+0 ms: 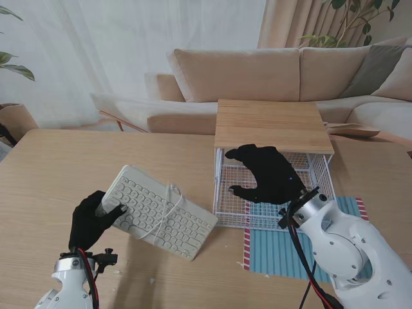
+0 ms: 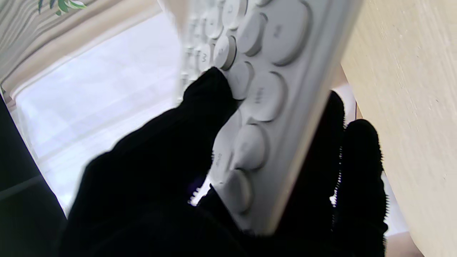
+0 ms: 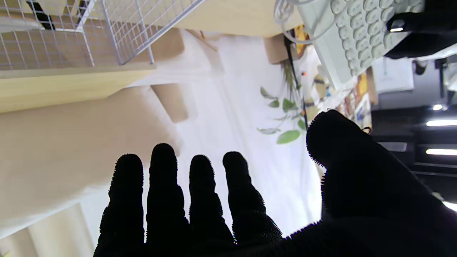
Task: Unroll the mouse pad and set up the keyboard and mouse from the tabletop organizer
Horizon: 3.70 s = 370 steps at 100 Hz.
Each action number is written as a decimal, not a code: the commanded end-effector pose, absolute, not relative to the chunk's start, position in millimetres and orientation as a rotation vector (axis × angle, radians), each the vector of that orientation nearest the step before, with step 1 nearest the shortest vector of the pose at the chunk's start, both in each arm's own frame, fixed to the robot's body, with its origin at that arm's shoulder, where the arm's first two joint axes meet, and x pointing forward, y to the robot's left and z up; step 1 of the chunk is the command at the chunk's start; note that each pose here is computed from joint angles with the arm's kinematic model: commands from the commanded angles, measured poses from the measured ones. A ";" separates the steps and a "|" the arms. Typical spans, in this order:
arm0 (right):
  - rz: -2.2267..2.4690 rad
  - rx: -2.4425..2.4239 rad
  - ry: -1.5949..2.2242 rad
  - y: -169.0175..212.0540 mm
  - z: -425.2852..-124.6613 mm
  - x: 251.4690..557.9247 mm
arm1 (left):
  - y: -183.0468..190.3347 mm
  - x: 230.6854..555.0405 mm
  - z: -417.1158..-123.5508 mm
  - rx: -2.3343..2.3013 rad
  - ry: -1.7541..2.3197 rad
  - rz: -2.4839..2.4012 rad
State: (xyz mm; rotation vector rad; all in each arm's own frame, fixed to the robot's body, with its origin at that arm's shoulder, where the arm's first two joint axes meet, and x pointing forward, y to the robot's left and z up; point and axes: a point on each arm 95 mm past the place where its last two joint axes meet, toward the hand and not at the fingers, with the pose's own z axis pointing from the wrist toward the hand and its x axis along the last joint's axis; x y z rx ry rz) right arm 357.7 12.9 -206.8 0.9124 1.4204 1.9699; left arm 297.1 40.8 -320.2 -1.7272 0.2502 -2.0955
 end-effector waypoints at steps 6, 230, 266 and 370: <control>1.952 0.968 1.409 9.5 -219.7 358.3 | 48.1 297.5 -323.8 -1.730 0.198 -2.058; 1.965 1.129 1.223 -2.8 -253.5 370.0 | 87.9 359.9 -325.5 -1.665 0.528 -1.730; 1.955 1.145 1.269 0.0 -250.5 356.6 | 36.7 362.0 -310.2 -1.537 0.907 -1.944; 1.592 1.353 1.762 -8.2 -282.1 267.2 | 14.6 364.5 -329.5 -1.639 1.020 -2.011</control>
